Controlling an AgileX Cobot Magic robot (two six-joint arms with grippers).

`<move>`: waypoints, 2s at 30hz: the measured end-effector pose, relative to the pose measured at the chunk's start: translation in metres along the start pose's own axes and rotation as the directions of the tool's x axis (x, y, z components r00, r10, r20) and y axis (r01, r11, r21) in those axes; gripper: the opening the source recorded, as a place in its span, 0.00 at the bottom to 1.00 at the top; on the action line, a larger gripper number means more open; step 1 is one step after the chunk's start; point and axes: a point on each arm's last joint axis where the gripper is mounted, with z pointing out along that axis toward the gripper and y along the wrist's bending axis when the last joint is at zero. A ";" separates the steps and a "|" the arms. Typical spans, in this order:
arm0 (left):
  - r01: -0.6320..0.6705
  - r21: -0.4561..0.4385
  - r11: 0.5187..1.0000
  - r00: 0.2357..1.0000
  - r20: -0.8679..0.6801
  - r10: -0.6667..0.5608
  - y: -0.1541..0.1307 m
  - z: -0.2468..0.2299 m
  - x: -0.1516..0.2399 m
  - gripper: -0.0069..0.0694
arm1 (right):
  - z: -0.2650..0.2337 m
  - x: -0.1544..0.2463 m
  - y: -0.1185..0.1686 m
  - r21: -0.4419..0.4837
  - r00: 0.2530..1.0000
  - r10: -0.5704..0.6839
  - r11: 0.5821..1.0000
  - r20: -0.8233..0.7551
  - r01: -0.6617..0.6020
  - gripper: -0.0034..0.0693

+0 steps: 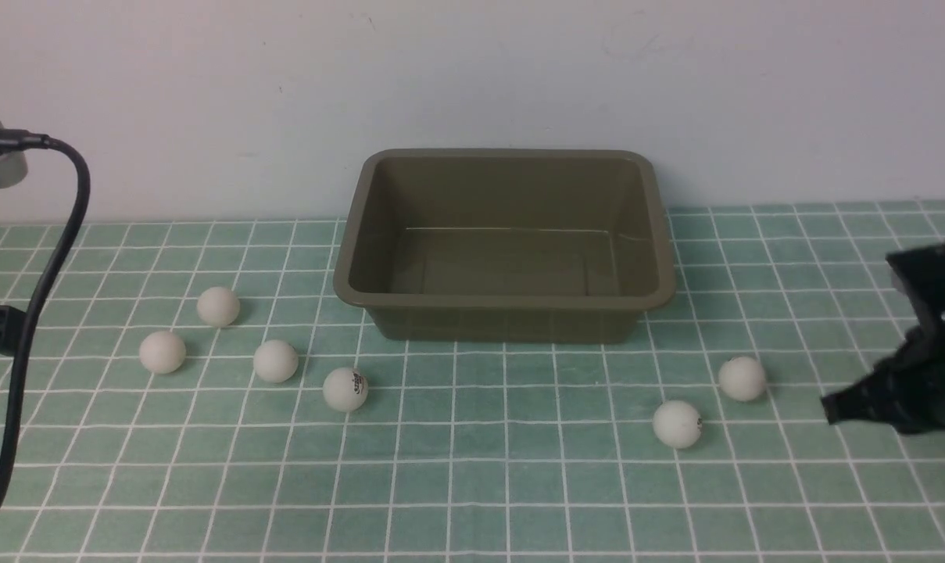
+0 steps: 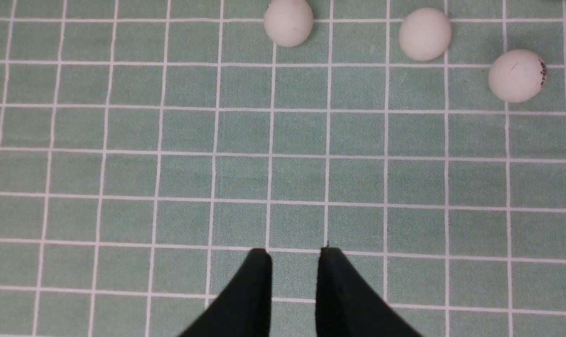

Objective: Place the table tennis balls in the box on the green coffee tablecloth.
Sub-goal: 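Reach for and grasp a ping pong ball on the table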

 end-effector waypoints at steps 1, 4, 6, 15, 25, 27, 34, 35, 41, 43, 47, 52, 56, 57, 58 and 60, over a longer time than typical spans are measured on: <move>0.002 0.003 1.000 1.000 0.000 -0.002 0.000 0.000 0.000 0.25 | 0.002 -0.002 0.000 -0.005 1.000 -0.001 1.000 0.001 0.001 0.31; -0.008 0.012 1.000 1.000 0.000 0.008 -0.001 0.000 0.000 0.25 | 0.010 -0.003 0.001 -0.013 1.000 0.004 1.000 -0.019 -0.004 0.50; -0.014 0.016 1.000 1.000 0.000 0.014 -0.001 0.000 0.000 0.25 | 0.018 0.000 0.001 -0.014 0.999 0.004 1.000 -0.048 -0.004 0.61; -0.016 0.017 1.000 1.000 -0.008 0.016 -0.002 0.000 0.001 0.25 | 0.055 0.009 0.005 -0.041 0.990 0.033 0.998 -0.137 -0.038 0.75; -0.019 0.018 1.000 1.000 -0.013 0.019 -0.002 0.000 0.001 0.25 | 0.082 0.019 0.007 -0.048 0.977 0.039 0.998 -0.207 -0.050 0.75; -0.019 0.018 1.000 1.000 -0.016 0.019 -0.002 0.000 0.001 0.25 | 0.086 0.020 0.007 -0.048 0.976 0.039 0.998 -0.215 -0.050 0.75; -0.019 0.018 1.000 1.000 -0.022 0.019 -0.002 0.000 0.002 0.25 | 0.098 0.026 0.008 -0.049 0.969 0.038 0.997 -0.246 -0.052 0.75; -0.019 0.018 1.000 1.000 -0.022 0.019 -0.002 0.000 0.002 0.25 | 0.099 0.026 0.008 -0.050 0.968 0.040 0.997 -0.248 -0.054 0.75; -0.018 0.019 1.000 1.000 -0.022 0.018 -0.002 0.000 0.002 0.25 | 0.103 0.028 0.009 -0.051 0.964 0.041 0.997 -0.261 -0.056 0.68; -0.018 0.019 1.000 1.000 -0.022 0.018 -0.002 0.000 0.002 0.25 | 0.103 0.028 0.009 -0.052 0.964 0.043 0.997 -0.263 -0.059 0.64; -0.018 0.019 1.000 1.000 -0.022 0.018 -0.002 0.000 0.002 0.25 | 0.102 0.028 0.009 -0.054 0.961 0.045 0.997 -0.273 -0.062 0.55; -0.018 0.020 1.000 1.000 -0.022 0.018 -0.002 0.000 0.002 0.25 | 0.099 0.024 0.009 -0.056 0.957 0.043 0.997 -0.285 -0.061 0.55; -0.018 0.020 1.000 1.000 -0.022 0.018 -0.002 0.000 0.002 0.25 | 0.093 0.016 0.008 -0.054 0.953 0.034 0.997 -0.300 -0.052 0.55; -0.018 0.020 1.000 1.000 -0.022 0.018 -0.002 0.000 0.002 0.25 | 0.090 0.012 0.007 -0.053 0.952 0.031 0.997 -0.304 -0.050 0.55; -0.018 0.020 1.000 1.000 -0.022 0.018 -0.002 0.000 0.002 0.25 | 0.087 0.008 0.007 -0.053 0.950 0.028 0.998 -0.312 -0.047 0.55; -0.018 0.020 1.000 1.000 -0.022 0.018 -0.002 0.000 0.002 0.25 | 0.082 0.001 0.006 -0.050 0.947 0.023 0.998 -0.319 -0.041 0.55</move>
